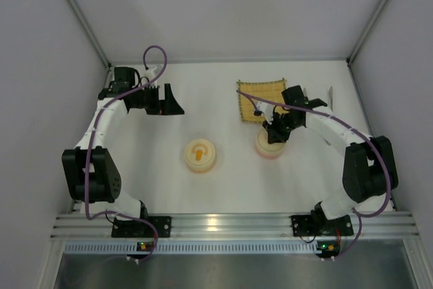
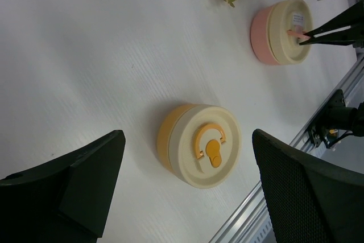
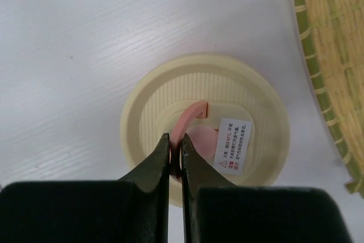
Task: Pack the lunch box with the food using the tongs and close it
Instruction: Screw the box lid onto the packing box.
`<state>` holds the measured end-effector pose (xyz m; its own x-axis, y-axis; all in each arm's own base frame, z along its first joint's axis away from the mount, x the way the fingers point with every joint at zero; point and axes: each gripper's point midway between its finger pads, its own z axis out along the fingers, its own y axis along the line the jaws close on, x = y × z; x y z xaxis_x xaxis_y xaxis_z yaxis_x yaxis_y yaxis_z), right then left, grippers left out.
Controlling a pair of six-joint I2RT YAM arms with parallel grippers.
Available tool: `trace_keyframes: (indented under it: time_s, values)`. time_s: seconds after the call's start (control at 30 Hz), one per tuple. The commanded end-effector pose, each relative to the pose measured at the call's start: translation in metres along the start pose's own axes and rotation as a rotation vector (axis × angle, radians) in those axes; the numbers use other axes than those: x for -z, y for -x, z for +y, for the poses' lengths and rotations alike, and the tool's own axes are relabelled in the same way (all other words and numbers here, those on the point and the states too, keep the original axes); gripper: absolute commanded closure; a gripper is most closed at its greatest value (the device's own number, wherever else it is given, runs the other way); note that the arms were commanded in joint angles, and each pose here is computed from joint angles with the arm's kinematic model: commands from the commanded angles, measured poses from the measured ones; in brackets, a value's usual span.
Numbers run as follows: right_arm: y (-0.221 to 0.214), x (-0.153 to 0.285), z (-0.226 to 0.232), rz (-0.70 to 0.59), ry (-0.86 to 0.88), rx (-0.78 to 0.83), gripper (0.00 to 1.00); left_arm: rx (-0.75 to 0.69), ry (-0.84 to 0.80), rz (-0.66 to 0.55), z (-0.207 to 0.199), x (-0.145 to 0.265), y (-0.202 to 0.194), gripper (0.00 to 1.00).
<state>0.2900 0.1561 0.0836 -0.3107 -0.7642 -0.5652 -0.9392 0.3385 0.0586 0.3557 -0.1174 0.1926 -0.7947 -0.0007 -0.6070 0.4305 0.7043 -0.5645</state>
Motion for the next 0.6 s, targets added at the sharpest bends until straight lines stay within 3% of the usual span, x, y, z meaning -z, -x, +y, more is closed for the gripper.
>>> trace_keyframes:
  time_s: [0.0, 0.23, 0.43, 0.57]
  values:
    - [-0.013, -0.01, 0.057, 0.012, 0.172, -0.292, 1.0, -0.072, 0.006, -0.051, -0.012, 0.016, 0.017, 0.02]
    - [0.008, -0.006, 0.06, -0.083, 0.114, -0.473, 1.0, -0.084, 0.012, -0.051, -0.013, 0.018, 0.019, 0.02]
    - [0.005, -0.019, 0.075, -0.062, 0.19, -0.653, 1.0, -0.09, 0.013, -0.035, -0.012, 0.018, 0.014, 0.02]
    - [0.013, -0.027, 0.086, -0.138, 0.266, -0.702, 1.0, -0.108, 0.025, -0.023, -0.01, 0.02, 0.01, 0.02]
